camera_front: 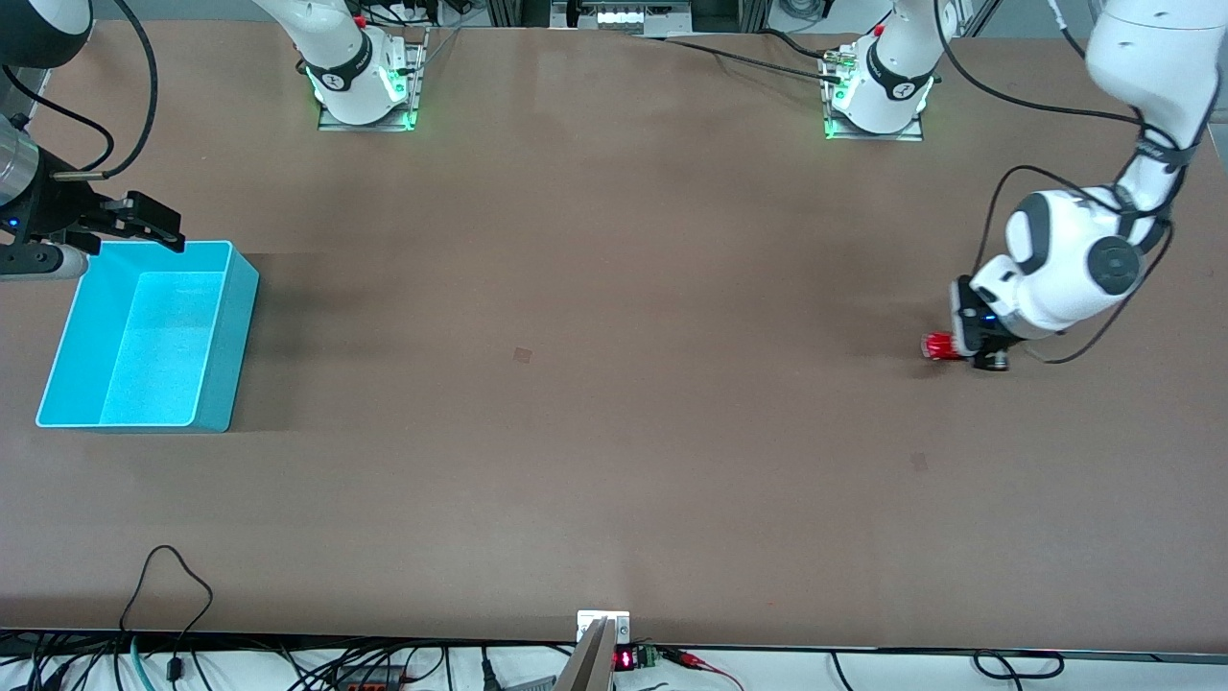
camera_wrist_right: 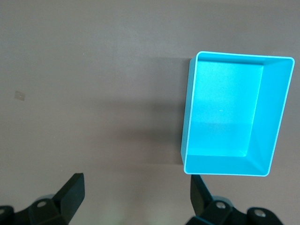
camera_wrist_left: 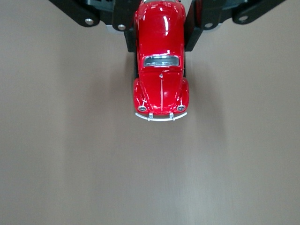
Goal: Wind red beetle toy and store in blue box
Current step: 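Drag the held car backward along the table with the left gripper, then open the left gripper to release the car rolling toward the box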
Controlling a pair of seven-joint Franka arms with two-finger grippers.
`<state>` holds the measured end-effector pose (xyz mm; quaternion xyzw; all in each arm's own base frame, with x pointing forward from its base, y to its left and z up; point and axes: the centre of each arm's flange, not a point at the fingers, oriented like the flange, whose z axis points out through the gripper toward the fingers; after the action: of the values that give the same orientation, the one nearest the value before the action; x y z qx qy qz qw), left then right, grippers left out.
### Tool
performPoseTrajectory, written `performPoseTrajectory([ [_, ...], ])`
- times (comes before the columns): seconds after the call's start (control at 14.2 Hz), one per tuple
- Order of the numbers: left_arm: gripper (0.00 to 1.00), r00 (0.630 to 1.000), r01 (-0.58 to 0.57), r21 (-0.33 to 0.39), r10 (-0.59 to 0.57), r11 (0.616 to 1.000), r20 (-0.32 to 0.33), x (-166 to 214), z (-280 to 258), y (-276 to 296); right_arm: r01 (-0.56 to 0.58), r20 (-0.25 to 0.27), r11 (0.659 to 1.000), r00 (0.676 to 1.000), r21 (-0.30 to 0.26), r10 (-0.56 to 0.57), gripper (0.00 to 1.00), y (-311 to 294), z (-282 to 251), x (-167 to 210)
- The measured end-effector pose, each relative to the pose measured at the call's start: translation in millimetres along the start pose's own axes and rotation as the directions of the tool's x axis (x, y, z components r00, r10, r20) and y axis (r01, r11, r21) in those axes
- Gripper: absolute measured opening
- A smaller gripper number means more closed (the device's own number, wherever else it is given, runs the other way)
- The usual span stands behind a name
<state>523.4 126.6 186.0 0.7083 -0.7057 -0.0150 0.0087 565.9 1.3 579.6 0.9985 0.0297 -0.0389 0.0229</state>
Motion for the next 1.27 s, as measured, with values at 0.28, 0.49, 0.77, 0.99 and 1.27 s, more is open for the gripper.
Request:
performPoseTrajectory([
  [0.28,0.44,1.000,0.019,0.007,-0.019,1.000,-0.002,-37,0,4,0.000,0.000,1.000,1.000,0.000,0.000,1.00,0,0,0],
  [0.49,0.44,0.999,0.037,0.013,-0.037,0.999,-0.002,-60,1,7,0.000,0.000,1.000,1.000,0.000,0.000,1.00,0,0,0],
  [0.77,0.44,0.999,0.040,0.019,-0.040,0.999,-0.002,-88,1,12,0.000,0.000,1.000,1.000,0.000,0.000,1.00,0,0,0],
  [0.99,0.44,0.999,0.041,0.021,-0.041,0.999,-0.001,-94,1,13,0.000,0.000,1.000,1.000,0.000,0.000,1.00,0,0,0],
  [1.27,0.67,0.998,0.061,0.010,-0.061,0.998,-0.008,-104,8,19,0.000,0.000,1.000,1.000,0.000,0.000,1.00,0,0,0],
])
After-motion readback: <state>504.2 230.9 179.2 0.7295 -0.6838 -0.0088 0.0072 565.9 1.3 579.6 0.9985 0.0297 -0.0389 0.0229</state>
